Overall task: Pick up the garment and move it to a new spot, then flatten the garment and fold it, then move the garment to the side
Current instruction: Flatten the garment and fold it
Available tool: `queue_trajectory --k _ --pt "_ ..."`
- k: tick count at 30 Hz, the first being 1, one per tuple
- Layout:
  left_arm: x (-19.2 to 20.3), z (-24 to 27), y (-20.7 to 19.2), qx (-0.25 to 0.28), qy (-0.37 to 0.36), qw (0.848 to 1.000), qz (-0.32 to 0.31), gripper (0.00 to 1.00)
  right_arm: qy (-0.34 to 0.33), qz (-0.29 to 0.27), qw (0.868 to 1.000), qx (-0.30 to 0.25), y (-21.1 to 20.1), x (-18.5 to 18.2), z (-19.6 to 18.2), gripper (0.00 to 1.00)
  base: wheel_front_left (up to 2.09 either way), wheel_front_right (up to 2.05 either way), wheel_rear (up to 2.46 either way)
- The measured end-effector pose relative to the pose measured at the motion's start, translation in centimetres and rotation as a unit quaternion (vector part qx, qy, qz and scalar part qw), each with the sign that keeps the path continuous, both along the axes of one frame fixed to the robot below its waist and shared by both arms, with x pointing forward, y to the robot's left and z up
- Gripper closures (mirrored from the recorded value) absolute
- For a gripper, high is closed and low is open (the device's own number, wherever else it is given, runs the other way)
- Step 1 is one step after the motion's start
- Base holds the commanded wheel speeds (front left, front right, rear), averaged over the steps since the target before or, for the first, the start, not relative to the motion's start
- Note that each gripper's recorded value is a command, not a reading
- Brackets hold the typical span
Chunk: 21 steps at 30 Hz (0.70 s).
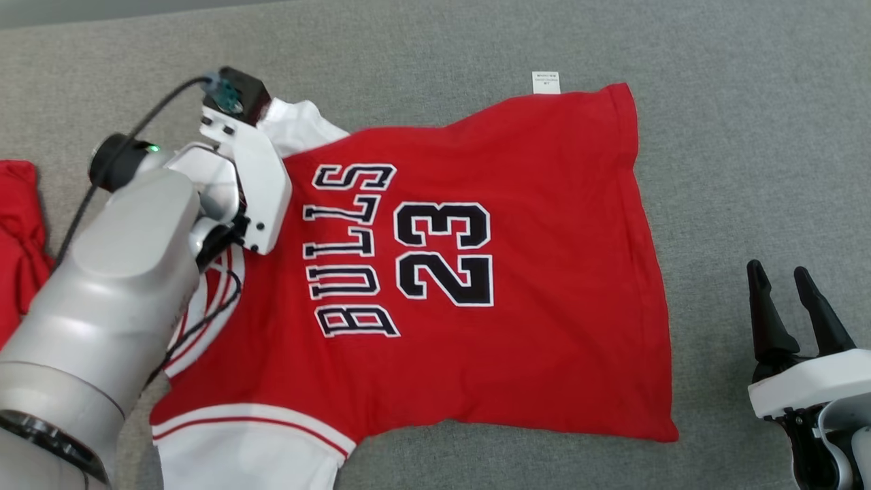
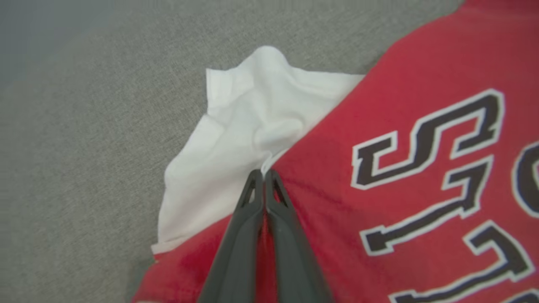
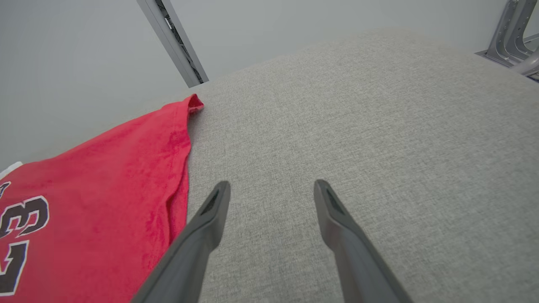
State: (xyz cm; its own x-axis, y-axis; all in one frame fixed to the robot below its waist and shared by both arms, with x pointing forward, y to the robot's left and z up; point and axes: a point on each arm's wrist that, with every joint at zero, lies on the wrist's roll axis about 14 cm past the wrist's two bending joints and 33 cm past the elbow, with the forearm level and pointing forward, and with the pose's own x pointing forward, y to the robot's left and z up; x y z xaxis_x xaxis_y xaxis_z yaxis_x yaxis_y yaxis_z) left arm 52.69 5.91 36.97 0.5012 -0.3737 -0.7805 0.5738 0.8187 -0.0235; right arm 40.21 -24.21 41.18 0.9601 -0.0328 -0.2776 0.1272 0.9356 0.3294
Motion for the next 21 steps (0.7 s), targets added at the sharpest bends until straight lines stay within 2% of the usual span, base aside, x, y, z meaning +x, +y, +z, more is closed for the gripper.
queue_trajectory --k 11,20,21 --pt "6.0 1.0 -1.3 -0.029 -0.062 0.997 0.03 1.0 0.011 -0.017 1.0 -0.011 -1.3 0.6 -1.1 0.0 0.0 0.0 0.0" --pt "7.3 0.9 -1.8 -0.04 -0.066 0.996 0.047 1.0 0.009 -0.028 1.0 -0.01 -1.7 0.4 -1.1 0.0 0.0 0.0 0.0" --pt "7.2 1.2 -1.9 -0.043 -0.066 0.996 0.049 0.61 0.008 -0.029 1.0 -0.01 -1.7 0.3 -1.1 0.0 0.0 0.0 0.0"
